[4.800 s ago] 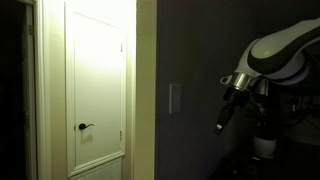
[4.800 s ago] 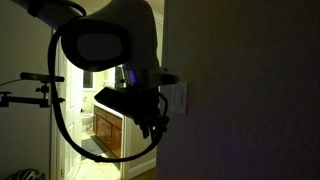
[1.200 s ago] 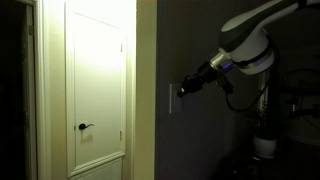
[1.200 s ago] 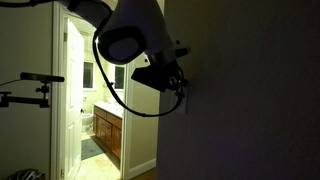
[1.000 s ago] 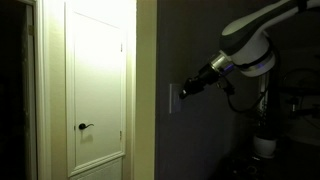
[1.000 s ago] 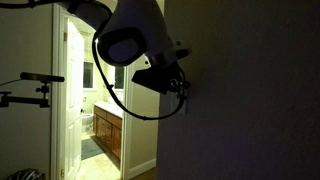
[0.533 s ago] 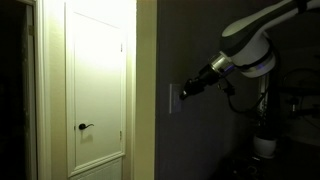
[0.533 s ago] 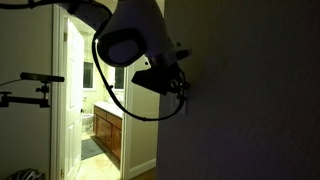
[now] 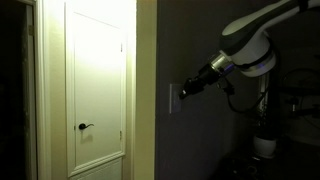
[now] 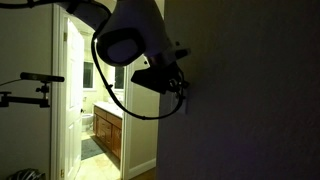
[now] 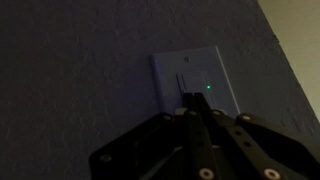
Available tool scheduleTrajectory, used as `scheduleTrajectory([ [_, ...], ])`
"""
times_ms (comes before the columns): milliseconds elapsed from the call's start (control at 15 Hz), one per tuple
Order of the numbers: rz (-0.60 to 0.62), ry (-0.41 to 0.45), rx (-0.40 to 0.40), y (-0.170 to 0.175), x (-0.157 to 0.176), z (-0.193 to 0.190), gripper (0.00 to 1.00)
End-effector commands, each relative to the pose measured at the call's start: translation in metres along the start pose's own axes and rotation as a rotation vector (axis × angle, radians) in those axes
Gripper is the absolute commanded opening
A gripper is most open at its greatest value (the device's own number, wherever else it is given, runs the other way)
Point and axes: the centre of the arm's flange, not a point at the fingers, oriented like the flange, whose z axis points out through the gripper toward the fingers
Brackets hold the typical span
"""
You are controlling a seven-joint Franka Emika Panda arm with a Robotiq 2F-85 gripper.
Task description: Push the switch
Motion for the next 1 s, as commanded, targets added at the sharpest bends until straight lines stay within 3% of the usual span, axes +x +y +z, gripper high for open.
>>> scheduleTrajectory([
  [0,-0.001,0.015,0.014,-0.008,0.004,-0.01,0.06],
  [667,-0.014,0.044,0.051,-0.022,0.012,-0.004,0.06],
  [933,-0.016,0.031,0.025,-0.018,0.007,-0.01,0.06],
])
